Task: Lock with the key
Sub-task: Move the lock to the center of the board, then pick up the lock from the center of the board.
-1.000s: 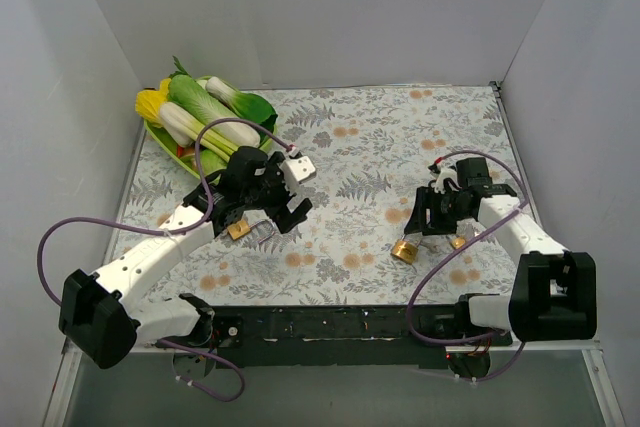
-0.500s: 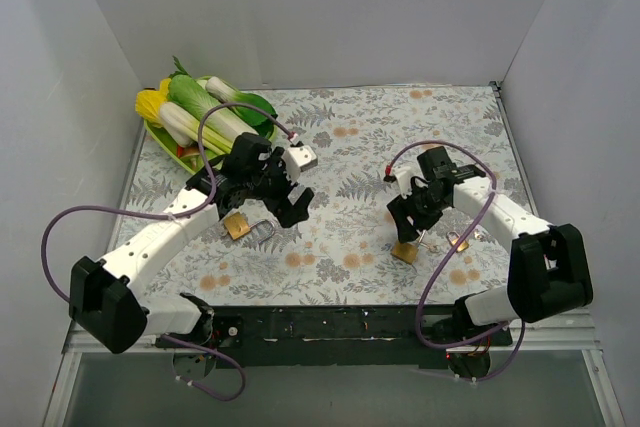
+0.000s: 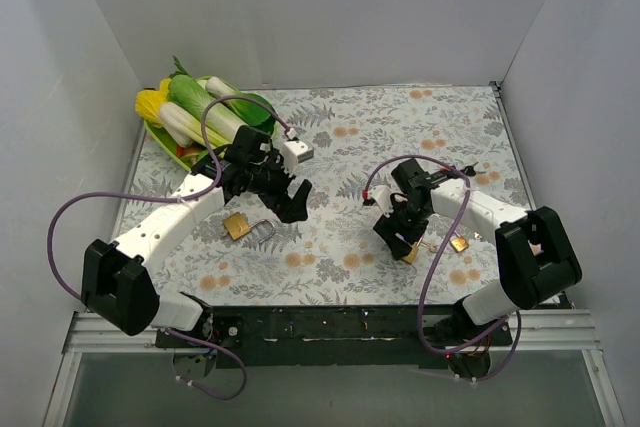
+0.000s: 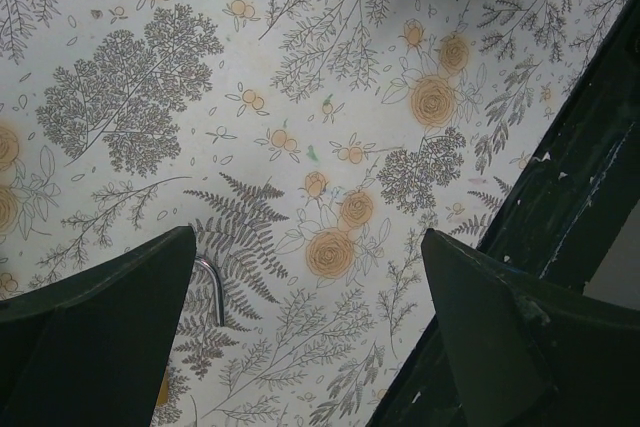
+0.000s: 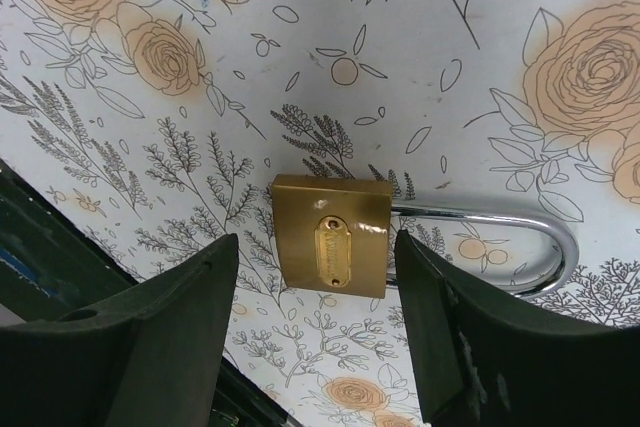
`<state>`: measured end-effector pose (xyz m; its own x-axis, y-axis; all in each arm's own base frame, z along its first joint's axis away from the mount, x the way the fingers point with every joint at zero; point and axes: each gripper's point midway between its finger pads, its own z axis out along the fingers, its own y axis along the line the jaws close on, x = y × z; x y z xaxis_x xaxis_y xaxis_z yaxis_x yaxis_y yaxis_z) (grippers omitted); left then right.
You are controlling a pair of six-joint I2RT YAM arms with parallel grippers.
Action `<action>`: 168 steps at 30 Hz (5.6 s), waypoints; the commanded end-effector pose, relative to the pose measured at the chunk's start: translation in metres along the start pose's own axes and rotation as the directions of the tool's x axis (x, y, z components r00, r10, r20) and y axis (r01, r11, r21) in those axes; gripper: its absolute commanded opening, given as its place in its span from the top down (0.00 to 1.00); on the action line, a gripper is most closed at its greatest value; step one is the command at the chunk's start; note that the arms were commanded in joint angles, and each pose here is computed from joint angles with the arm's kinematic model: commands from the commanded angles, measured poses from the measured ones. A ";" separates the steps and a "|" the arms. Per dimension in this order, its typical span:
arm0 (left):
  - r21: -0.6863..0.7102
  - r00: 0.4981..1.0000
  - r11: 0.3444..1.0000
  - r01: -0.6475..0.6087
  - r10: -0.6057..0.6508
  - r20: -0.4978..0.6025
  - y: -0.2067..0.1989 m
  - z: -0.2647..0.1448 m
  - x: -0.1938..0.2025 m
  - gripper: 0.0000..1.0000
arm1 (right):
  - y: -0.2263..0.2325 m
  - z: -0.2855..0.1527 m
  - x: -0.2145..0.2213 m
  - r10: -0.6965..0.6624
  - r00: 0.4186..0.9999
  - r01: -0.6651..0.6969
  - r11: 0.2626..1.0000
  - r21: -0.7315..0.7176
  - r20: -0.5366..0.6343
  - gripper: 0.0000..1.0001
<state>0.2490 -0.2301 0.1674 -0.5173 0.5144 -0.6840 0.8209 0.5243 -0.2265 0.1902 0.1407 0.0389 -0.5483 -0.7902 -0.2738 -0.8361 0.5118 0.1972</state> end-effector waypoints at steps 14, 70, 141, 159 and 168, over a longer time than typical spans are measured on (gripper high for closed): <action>0.043 0.987 0.989 0.138 -0.141 0.075 0.025 -0.034 -0.013 0.02 | 0.012 0.027 0.014 -0.128 0.983 0.127 0.992 -0.017 -0.132 0.51; -0.208 0.895 0.964 -0.166 0.059 -0.442 0.137 0.008 0.180 0.06 | -0.030 -0.166 -0.142 0.008 0.746 -0.132 0.982 0.136 0.666 0.02; 0.173 -0.001 0.014 0.985 -0.996 0.086 0.010 0.057 -0.151 1.00 | -0.021 -0.099 -0.256 0.567 0.350 -0.543 0.771 -0.332 0.745 0.45; 0.246 0.318 0.385 0.890 -0.909 0.271 0.049 0.015 -0.163 0.02 | -0.004 -0.126 -0.260 0.596 0.389 -0.401 0.796 -0.453 0.703 0.99; 0.214 0.848 0.927 0.308 -0.369 0.380 0.062 -0.061 -0.136 0.02 | 0.057 -0.170 -0.215 0.379 0.552 0.134 0.839 -0.528 0.743 0.99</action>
<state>0.4049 -0.2230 0.2508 -0.8138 -0.3905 -0.4303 0.1330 0.5956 -0.7922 0.3204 0.2735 0.1873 -0.8028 0.1392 -0.5797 -0.4280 0.5425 0.7229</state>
